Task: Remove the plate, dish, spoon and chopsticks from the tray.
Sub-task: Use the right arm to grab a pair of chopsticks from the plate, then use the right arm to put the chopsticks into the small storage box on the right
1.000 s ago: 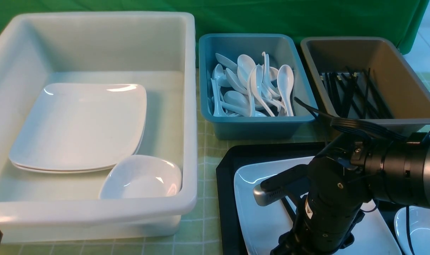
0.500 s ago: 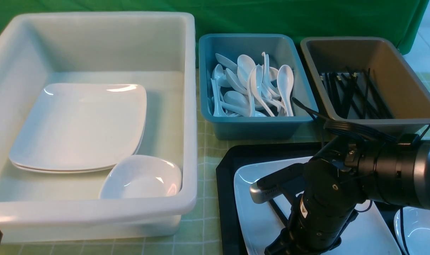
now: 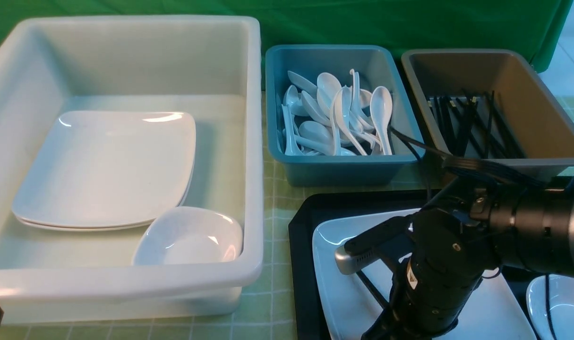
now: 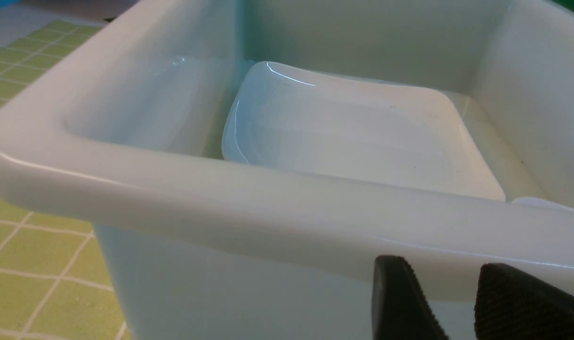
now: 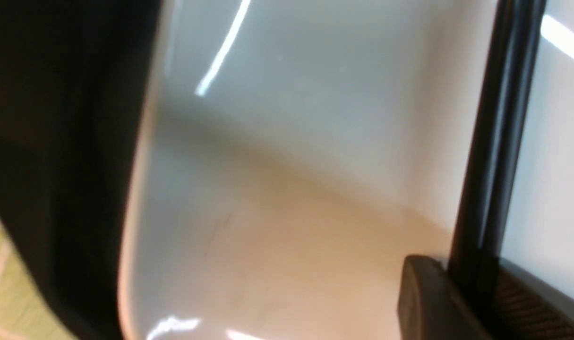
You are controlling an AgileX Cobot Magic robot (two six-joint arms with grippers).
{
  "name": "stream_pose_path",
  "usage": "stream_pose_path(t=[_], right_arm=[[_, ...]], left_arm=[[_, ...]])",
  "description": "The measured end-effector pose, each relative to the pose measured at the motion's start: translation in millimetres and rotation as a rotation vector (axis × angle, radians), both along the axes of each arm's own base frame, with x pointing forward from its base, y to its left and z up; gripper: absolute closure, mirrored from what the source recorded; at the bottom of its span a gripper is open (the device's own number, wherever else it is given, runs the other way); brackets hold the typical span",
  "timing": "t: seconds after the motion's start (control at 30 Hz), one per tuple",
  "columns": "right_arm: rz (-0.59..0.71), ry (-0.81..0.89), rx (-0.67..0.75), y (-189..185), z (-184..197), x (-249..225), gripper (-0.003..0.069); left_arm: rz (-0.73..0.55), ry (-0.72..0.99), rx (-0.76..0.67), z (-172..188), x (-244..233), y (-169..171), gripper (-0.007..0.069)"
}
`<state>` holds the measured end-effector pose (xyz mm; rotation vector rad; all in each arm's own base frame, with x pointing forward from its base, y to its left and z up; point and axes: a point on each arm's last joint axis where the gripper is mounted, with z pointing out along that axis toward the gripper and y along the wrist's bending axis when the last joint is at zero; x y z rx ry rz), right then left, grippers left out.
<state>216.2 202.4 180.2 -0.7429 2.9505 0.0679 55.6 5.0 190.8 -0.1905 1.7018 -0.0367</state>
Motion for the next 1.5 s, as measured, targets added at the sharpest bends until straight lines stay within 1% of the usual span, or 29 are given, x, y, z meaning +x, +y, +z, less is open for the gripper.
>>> stream_pose_path(t=[0.13,0.23,0.27,0.37,0.4,0.53,0.6,0.7,0.77,0.83,0.9,1.03,1.1,1.13,1.17,1.23,1.3,1.33,1.5], right_arm=[[0.003,-0.038,0.035,-3,18,-4,0.0558],[0.011,-0.082,0.075,-10,43,-11,0.0558],[0.011,-0.082,0.075,-10,43,-11,0.0558],[0.02,-0.158,0.143,-20,73,-21,0.0558],[0.022,-0.169,0.15,-21,76,-22,0.0558],[0.044,-0.297,0.192,-32,110,-27,0.0558],[0.045,-0.41,0.184,-39,131,-25,0.0558],[0.004,-0.525,0.144,-49,147,-15,0.0558],[-0.044,-0.623,0.119,-60,159,1,0.0558],[-0.071,-0.66,0.12,-66,162,10,0.0558],[-0.139,-0.747,0.143,-82,168,33,0.0558],[-0.291,-0.918,0.219,-121,169,81,0.0558],[-0.322,-0.945,0.237,-128,168,90,0.0558],[-0.373,-1.001,0.277,-143,162,108,0.0558],[-0.382,-1.006,0.284,-145,161,110,0.0558],[-0.422,-1.07,0.34,-162,148,135,0.0558],[-0.431,-1.09,0.361,-169,139,145,0.0558],[-0.444,-1.098,0.382,-176,124,159,0.0558],[-0.476,-1.052,0.393,-182,87,195,0.0558]], left_arm=[[0.0,0.0,0.0,0,0,0,0.0401],[0.0,0.0,0.0,0,0,0,0.0401],[0.0,0.0,0.0,0,0,0,0.0401],[0.0,0.0,0.0,0,0,0,0.0401],[0.0,0.0,0.0,0,0,0,0.0401],[0.0,0.0,0.0,0,0,0,0.0401],[0.0,0.0,0.0,0,0,0,0.0401],[0.0,0.0,0.0,0,0,0,0.0401],[0.0,0.0,0.0,0,0,0,0.0401],[0.0,0.0,-0.001,0,0,0,0.0401],[0.0,0.0,0.0,0,0,0,0.0401],[0.0,0.0,0.0,0,0,0,0.0401],[0.0,0.0,0.0,0,0,0,0.0401],[0.0,0.0,0.0,0,0,0,0.0401],[0.0,0.0,0.0,0,0,0,0.0401],[0.0,0.0,0.0,0,0,0,0.0401],[0.0,0.0,0.0,0,0,0,0.0401],[0.0,0.0,0.0,0,0,0,0.0401],[0.0,0.0,0.0,0,0,0,0.0401]])
